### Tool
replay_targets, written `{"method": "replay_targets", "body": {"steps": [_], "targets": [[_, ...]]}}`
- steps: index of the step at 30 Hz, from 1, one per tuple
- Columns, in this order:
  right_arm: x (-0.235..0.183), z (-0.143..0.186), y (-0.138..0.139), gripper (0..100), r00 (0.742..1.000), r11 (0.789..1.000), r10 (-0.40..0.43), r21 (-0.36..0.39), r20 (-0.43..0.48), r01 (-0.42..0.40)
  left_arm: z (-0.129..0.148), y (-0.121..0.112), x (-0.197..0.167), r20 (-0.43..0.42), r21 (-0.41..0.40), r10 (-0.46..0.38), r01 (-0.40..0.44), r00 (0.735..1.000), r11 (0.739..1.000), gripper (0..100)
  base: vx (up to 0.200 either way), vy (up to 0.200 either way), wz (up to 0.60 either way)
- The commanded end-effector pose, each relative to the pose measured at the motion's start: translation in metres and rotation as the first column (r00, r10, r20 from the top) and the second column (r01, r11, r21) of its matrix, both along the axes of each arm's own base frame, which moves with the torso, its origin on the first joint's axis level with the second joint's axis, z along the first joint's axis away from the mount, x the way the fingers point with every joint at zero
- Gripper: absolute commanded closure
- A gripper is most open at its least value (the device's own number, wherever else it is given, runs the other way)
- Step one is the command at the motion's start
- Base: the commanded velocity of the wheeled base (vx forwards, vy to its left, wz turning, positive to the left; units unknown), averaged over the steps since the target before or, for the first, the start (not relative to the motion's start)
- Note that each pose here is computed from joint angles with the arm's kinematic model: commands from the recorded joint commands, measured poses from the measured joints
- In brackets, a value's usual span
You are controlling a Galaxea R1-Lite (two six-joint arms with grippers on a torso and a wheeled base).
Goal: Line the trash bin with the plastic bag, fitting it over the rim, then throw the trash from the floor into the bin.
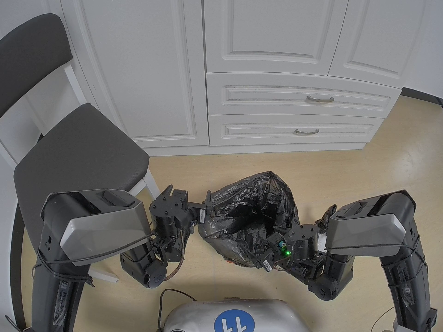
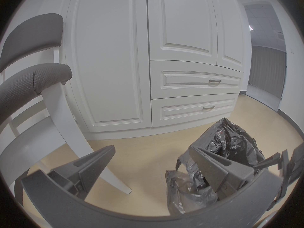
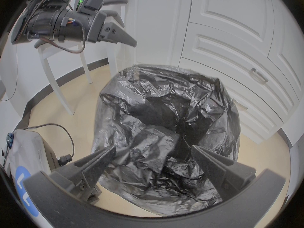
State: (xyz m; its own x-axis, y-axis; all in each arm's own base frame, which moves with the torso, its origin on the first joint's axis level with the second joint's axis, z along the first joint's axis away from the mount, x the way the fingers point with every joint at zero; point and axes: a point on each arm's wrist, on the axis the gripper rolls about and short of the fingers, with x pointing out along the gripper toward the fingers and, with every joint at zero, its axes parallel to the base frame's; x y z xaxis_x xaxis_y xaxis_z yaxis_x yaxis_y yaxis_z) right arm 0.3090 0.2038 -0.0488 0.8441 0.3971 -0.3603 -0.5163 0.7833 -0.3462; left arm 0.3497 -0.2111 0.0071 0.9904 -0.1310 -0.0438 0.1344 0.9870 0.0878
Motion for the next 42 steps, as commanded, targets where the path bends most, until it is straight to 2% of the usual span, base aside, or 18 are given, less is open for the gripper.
{"method": "replay_targets", "body": {"steps": [1,9,16,17,18,21,22,23,24,25,27,31,35,39,42], "targets": [[0.002,0.003,0.003,0,1.0,1.0,0.001,0.025,0.03,-0.001,-0.001,0.0,0.0,-0.002,0.0,0.0,0.0,1.0,1.0,0,0.0,0.0,0.0],[0.012,0.012,0.004,0,0.997,0.998,-0.017,0.066,0.071,0.013,-0.003,-0.001,0.0,-0.005,0.001,-0.001,0.001,1.0,1.0,0,0.0,0.0,0.0],[0.038,0.026,0.017,0,0.989,0.976,-0.085,0.209,0.121,0.058,-0.009,0.003,-0.005,-0.037,0.01,-0.016,0.016,0.999,1.0,0,0.0,0.0,0.0],[0.047,0.025,0.023,0,0.984,0.964,-0.124,0.251,0.125,0.09,-0.009,0.004,-0.005,-0.038,0.01,-0.016,0.016,0.999,1.0,0,0.0,0.0,0.0],[0.05,0.025,0.025,0,0.982,0.959,-0.143,0.264,0.123,0.106,-0.009,0.004,-0.005,-0.038,0.01,-0.016,0.016,0.999,1.0,0,0.0,0.0,0.0],[0.068,0.024,0.038,0,0.967,0.926,-0.237,0.323,0.091,0.197,-0.007,0.005,-0.003,-0.031,0.004,-0.018,0.018,0.999,1.0,0,0.0,0.0,0.0],[0.069,0.024,0.039,0,0.967,0.925,-0.239,0.325,0.09,0.199,-0.007,0.005,-0.003,-0.031,0.004,-0.018,0.018,0.999,1.0,0,0.0,0.0,0.0],[0.079,0.023,0.045,0,0.956,0.903,-0.284,0.358,0.08,0.238,-0.006,0.005,-0.002,-0.028,0.002,-0.016,0.016,0.999,1.0,0,0.0,0.0,0.0],[0.08,0.022,0.046,0,0.954,0.9,-0.29,0.361,0.079,0.244,-0.006,0.005,-0.002,-0.028,0.002,-0.016,0.016,0.999,1.0,0,0.0,0.0,0.0],[0.092,0.022,0.051,0,0.945,0.888,-0.315,0.378,0.089,0.261,-0.006,0.005,-0.002,-0.025,0.0,-0.016,0.016,1.0,1.0,0,0.0,0.0,0.0],[0.105,0.025,0.055,0,0.938,0.877,-0.33,0.404,0.107,0.262,-0.006,0.005,-0.002,-0.025,0.002,-0.016,0.016,1.0,1.0,0,0.0,0.0,0.0],[0.118,0.029,0.058,0,0.932,0.87,-0.342,0.414,0.118,0.267,-0.005,0.005,-0.002,-0.024,0.001,-0.013,0.013,1.0,1.0,0,0.0,0.0,0.0],[0.141,0.033,0.063,0,0.921,0.854,-0.368,0.44,0.132,0.278,-0.003,0.006,-0.002,-0.021,0.0,-0.01,0.01,1.0,1.0,0,0.0,0.0,0.0],[0.16,0.03,0.056,0,0.903,0.836,-0.407,0.453,0.136,0.309,-0.002,0.006,-0.001,-0.017,-0.001,-0.01,0.01,1.0,1.0,0,0.0,0.0,0.0],[0.175,0.037,0.058,0,0.89,0.79,-0.43,0.539,0.15,0.291,-0.003,0.005,-0.002,-0.018,0.001,-0.01,0.01,1.0,1.0,0,0.0,0.0,0.0]]}}
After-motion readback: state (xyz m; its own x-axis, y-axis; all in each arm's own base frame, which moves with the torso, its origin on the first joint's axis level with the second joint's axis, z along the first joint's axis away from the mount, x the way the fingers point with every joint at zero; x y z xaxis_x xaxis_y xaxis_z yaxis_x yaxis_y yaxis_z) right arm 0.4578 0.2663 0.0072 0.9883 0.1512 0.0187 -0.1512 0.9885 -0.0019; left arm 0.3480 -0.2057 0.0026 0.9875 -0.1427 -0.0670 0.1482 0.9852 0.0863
